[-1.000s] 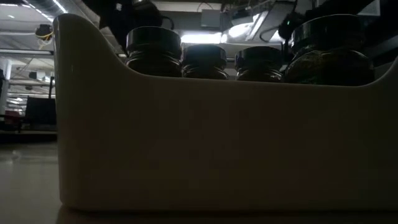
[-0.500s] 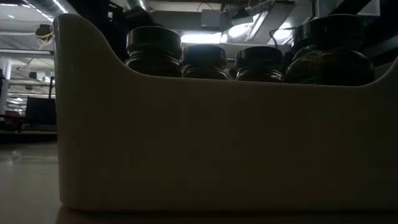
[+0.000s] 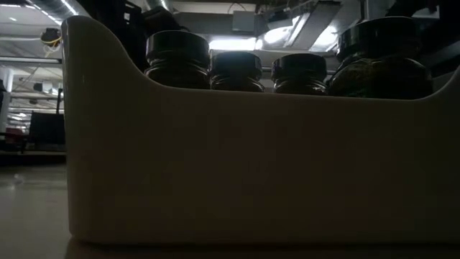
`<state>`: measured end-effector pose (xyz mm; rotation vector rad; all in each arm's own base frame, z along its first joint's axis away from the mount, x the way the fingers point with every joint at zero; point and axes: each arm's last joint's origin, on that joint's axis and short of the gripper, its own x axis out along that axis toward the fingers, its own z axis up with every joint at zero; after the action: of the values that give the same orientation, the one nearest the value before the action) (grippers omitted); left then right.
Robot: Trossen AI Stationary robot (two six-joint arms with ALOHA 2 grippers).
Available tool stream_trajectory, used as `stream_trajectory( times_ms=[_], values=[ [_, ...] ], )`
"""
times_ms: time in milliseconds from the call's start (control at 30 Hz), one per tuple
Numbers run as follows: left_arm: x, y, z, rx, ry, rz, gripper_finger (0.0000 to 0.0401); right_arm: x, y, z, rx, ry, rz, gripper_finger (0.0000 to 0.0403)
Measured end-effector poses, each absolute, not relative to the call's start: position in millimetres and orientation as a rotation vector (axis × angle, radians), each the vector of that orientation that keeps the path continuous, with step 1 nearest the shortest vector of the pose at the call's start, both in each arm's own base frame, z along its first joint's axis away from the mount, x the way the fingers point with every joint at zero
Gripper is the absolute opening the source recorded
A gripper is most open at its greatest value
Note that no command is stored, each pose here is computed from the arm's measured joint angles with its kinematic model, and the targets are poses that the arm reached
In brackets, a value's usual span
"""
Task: Sort spices by type
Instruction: Put the orange seasoning bag into the top white bin
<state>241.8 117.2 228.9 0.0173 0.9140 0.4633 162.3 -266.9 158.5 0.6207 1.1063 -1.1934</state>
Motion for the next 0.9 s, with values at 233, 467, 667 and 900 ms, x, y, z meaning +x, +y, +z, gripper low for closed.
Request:
stream_trajectory(
  times_ms=[233,467,667,900],
  values=[
    [245.8,108.5,228.8,0.029,0.912,0.432,0.0255,165.2,-271.1,141.1,0.606,1.163,-1.176,0.0306],
    [249.3,100.5,228.9,0.030,0.906,0.409,0.0255,166.0,-268.0,140.0,0.593,1.205,-1.116,0.0178],
    [252.6,94.4,229.7,0.024,0.889,0.396,0.0255,184.9,-248.9,143.1,0.477,1.290,-1.028,0.0100],
    [256.6,87.8,230.9,0.009,0.863,0.386,0.0255,211.0,-218.4,160.0,0.374,1.278,-0.928,0.0104]
  ],
)
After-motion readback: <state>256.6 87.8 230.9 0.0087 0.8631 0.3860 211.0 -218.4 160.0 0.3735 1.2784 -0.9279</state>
